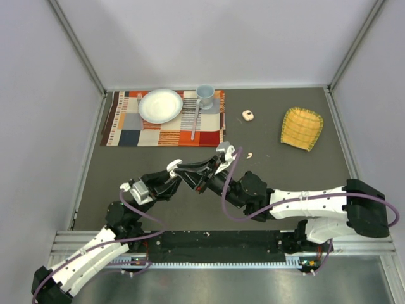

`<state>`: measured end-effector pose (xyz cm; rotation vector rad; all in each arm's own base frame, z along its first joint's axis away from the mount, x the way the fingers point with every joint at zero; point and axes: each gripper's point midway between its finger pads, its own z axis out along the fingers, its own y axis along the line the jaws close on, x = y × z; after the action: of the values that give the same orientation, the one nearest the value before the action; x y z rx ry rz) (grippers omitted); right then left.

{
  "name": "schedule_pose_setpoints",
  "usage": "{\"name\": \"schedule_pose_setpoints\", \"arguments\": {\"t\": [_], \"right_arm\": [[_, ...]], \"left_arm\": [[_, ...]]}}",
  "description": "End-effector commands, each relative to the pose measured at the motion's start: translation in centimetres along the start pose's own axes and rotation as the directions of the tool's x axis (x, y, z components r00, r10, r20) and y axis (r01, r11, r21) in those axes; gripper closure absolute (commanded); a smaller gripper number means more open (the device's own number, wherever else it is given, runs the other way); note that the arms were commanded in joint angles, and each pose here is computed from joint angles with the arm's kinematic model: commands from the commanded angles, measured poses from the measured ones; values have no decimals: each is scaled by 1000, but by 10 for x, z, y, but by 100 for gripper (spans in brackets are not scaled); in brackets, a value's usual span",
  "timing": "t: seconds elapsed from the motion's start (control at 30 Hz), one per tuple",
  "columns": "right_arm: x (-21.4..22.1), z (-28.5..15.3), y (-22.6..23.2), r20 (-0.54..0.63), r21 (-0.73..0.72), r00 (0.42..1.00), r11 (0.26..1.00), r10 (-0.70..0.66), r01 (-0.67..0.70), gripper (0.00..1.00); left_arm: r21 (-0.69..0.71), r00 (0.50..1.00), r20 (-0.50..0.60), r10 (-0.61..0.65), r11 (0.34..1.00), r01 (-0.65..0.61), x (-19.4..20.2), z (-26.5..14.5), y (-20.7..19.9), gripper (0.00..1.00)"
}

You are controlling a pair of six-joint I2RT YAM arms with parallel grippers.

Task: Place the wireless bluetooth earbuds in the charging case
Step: Insert the left earbud into the left side groove of the charging case.

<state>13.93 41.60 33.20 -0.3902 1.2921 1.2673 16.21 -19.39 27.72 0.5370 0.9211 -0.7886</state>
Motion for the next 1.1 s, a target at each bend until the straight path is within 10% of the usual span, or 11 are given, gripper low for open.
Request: {"name": "schedule_pose_setpoints", "arguments": {"t": [0.0,1.07], "right_arm": [[-24,10,22,73,-50,997,998,26,-22,100],[-3,13,8,28,3,999,1000,-27,27,100]], "left_arm": [[16,1000,-4,-9,1000,9,15,-9,-5,100],[24,999,45,-18,1000,17,5,-9,-7,100]]}}
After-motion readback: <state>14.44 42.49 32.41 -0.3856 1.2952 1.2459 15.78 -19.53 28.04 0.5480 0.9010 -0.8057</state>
